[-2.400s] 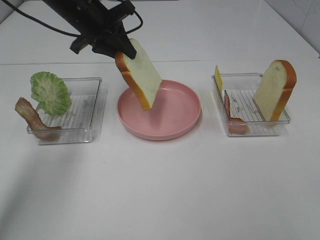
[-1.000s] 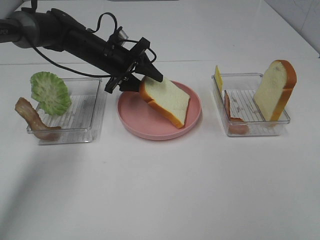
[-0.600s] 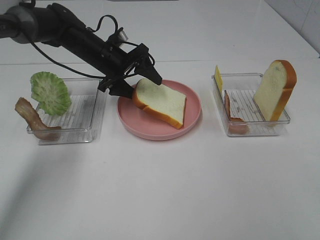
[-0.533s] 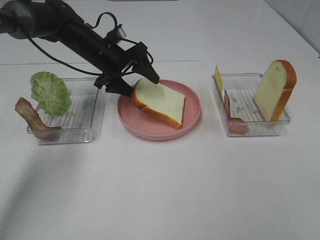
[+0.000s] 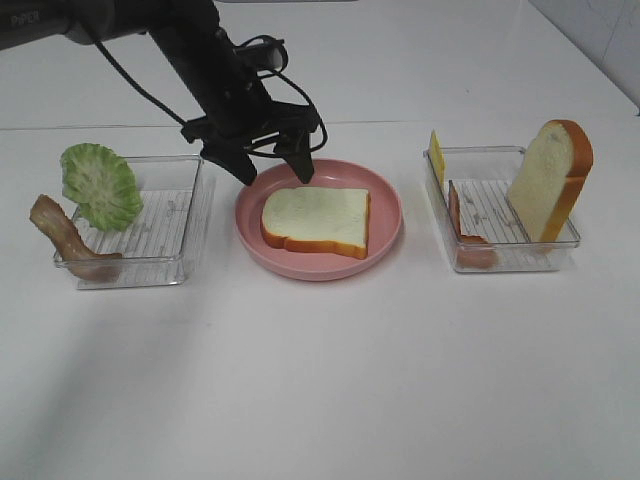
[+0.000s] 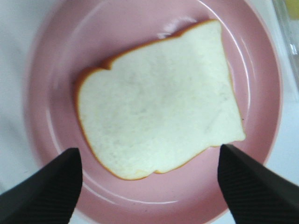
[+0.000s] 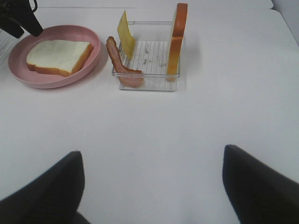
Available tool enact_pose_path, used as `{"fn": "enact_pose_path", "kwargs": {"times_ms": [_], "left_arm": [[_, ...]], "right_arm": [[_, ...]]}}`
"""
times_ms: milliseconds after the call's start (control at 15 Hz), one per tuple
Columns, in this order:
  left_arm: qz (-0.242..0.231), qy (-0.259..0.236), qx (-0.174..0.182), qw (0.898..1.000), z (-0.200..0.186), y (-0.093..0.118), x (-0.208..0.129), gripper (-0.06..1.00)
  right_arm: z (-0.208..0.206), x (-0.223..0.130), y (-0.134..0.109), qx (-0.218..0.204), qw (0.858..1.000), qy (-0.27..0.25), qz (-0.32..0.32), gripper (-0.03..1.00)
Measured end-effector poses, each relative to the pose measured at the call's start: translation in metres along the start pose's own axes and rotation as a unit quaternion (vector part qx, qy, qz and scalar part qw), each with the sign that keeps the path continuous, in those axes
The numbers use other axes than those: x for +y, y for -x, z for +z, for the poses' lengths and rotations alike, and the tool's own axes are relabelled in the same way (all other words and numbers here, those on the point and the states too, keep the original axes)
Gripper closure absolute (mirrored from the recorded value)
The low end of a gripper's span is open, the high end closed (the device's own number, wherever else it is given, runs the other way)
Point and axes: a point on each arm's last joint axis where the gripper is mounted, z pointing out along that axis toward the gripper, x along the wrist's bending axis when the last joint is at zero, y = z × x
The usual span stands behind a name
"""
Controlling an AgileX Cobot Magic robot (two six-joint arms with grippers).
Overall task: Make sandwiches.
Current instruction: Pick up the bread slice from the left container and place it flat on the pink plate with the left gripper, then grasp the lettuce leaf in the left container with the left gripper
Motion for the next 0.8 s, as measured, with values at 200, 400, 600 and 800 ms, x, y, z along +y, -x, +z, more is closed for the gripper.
{"fn": "enact_pose_path", "kwargs": {"times_ms": [200,400,600,800], "left_arm": [[-0.005,0.020,0.057,0.998,-0.031,0.002,0.012,0.19],[-0.004,0.057,0.069,0.996,-0.056,0.008,0.020,0.19],[0.008,0.089,0.105,0.990,-0.089,0.008,0.022,0.21],[-0.016,0.112,0.125,0.986,-0.119,-0.014,0.023,0.23]], "right_arm": [[0.000,0.000,0.000,0.000,1.000,0.000,0.000,0.20],[0.000,0.000,0.000,0.000,1.000,0.000,0.000,0.20],[0.000,0.000,0.000,0.000,1.000,0.000,0.000,0.20],[0.000,0.000,0.000,0.000,1.000,0.000,0.000,0.20]]}}
